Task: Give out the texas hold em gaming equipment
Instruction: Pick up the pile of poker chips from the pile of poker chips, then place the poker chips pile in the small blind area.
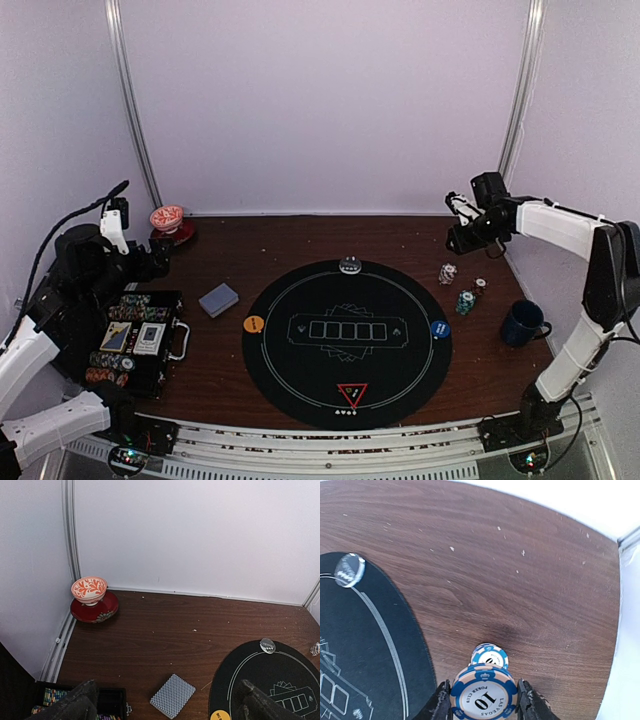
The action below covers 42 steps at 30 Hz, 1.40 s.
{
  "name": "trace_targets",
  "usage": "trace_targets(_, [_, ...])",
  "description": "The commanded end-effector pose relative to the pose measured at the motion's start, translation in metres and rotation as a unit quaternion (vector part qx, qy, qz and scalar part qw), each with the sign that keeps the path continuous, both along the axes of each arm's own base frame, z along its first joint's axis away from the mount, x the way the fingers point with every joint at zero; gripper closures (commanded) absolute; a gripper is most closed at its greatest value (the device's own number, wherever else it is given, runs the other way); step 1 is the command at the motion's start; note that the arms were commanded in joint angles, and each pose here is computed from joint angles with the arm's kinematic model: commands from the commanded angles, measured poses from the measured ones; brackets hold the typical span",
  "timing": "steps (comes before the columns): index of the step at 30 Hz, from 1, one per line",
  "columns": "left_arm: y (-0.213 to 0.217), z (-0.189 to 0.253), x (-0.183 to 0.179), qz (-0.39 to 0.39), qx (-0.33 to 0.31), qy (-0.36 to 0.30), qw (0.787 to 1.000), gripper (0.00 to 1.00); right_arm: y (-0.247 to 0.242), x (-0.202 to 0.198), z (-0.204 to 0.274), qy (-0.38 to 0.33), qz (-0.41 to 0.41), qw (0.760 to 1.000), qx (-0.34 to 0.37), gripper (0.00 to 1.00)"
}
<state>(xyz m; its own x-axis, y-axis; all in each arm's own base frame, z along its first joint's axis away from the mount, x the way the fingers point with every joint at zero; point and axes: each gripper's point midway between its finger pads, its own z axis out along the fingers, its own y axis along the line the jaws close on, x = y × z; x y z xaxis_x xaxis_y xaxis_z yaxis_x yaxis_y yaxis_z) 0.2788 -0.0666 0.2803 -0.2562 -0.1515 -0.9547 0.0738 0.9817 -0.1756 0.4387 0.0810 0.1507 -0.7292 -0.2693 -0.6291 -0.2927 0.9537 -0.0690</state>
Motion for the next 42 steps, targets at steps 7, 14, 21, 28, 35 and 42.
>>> trace_targets(7, [0.0, 0.01, 0.001, -0.001, -0.014, -0.02, 1.0, 0.02, 0.026, -0.048, 0.0, 0.006, 0.089, 0.996, -0.01, 0.73])
trace_targets(14, [0.001, 0.009, 0.001, 0.001, -0.013, -0.021, 1.0, 0.02, 0.04, -0.075, -0.009, 0.011, 0.13, 0.991, -0.023, 0.72])
trace_targets(21, [0.001, 0.009, 0.002, 0.002, -0.013, -0.019, 1.0, 0.02, 0.045, -0.078, -0.038, 0.041, 0.136, 0.989, -0.04, 0.72])
trace_targets(28, [0.002, 0.01, 0.001, 0.002, -0.014, -0.021, 1.0, 0.02, 0.062, -0.085, -0.081, 0.087, 0.157, 0.981, -0.072, 0.72])
trace_targets(35, [0.002, 0.01, 0.001, 0.001, -0.015, -0.022, 1.0, 0.02, 0.063, -0.09, -0.108, 0.119, 0.157, 0.976, -0.091, 0.72])
trace_targets(42, [0.002, 0.01, 0.001, 0.002, -0.014, -0.021, 1.0, 0.02, 0.058, -0.094, -0.118, 0.133, 0.157, 0.973, -0.101, 0.72])
